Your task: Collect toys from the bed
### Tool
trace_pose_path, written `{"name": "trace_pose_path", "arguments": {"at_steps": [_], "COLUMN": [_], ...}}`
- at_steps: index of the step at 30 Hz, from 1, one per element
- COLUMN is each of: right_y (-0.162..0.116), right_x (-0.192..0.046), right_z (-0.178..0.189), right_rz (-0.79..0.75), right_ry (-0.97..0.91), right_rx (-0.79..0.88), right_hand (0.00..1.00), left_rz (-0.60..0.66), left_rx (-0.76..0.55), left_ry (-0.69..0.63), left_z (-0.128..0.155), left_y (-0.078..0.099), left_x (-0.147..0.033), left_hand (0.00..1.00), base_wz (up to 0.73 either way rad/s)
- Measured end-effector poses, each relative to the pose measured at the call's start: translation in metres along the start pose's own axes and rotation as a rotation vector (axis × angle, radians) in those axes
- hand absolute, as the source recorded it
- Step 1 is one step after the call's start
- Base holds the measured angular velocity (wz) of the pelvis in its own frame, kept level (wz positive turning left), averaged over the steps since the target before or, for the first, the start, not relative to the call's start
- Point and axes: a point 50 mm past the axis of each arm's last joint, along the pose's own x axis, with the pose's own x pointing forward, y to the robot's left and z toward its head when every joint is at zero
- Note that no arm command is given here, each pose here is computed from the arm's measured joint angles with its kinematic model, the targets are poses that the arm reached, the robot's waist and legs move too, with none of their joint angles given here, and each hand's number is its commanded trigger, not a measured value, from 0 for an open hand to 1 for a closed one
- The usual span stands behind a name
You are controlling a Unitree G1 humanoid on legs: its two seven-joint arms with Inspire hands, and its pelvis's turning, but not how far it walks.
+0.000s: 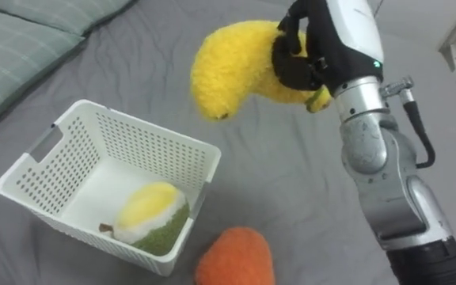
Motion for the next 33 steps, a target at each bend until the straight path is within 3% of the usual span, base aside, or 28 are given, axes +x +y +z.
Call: {"name": "trace_pose_path", "arguments": {"at_steps": [5, 13, 25, 26, 27, 28, 29, 33], "right_y": [0.014, 0.042, 0.094, 0.094, 0.097, 0.099, 0.1, 0.111], "right_x": [0.005, 0.009, 0.004, 0.004, 0.003, 0.002, 0.002, 0.0], "right_z": [0.012, 0.037, 0.054, 0.054, 0.054, 0.054, 0.054, 0.042], "right_rz": [0.044, 0.168, 0.337, 0.341, 0.351, 0.358, 0.362, 0.404], "right_ry": [-0.021, -0.088, -0.079, -0.078, -0.078, -0.078, -0.076, -0.007], "right_rx": [0.048, 0.107, 0.183, 0.182, 0.18, 0.174, 0.171, 0.185], "right_hand": [1.0, 1.0, 1.0, 0.79, 0.28, 0.08, 0.0, 0.0], "left_rz": [0.028, 0.011, -0.016, -0.016, -0.015, -0.016, -0.018, -0.018], "left_rx": [0.014, 0.025, 0.023, 0.023, 0.025, 0.024, 0.022, 0.019], "left_ry": [0.007, -0.039, -0.013, -0.01, -0.006, -0.009, -0.01, -0.029], "left_z": [-0.003, 0.014, 0.013, 0.013, 0.012, 0.013, 0.014, 0.019], "left_y": [0.003, -0.007, -0.018, -0.018, -0.018, -0.018, -0.018, -0.019], "left_x": [-0.001, 0.001, 0.001, 0.001, 0.001, 0.001, 0.001, 0.001], "left_hand": [0.0, 0.0, 0.0, 0.0, 0.0, 0.0, 0.0, 0.0], "base_wz": [0.1, 0.08, 0.06, 0.04, 0.08, 0.11, 0.1, 0.0]}}
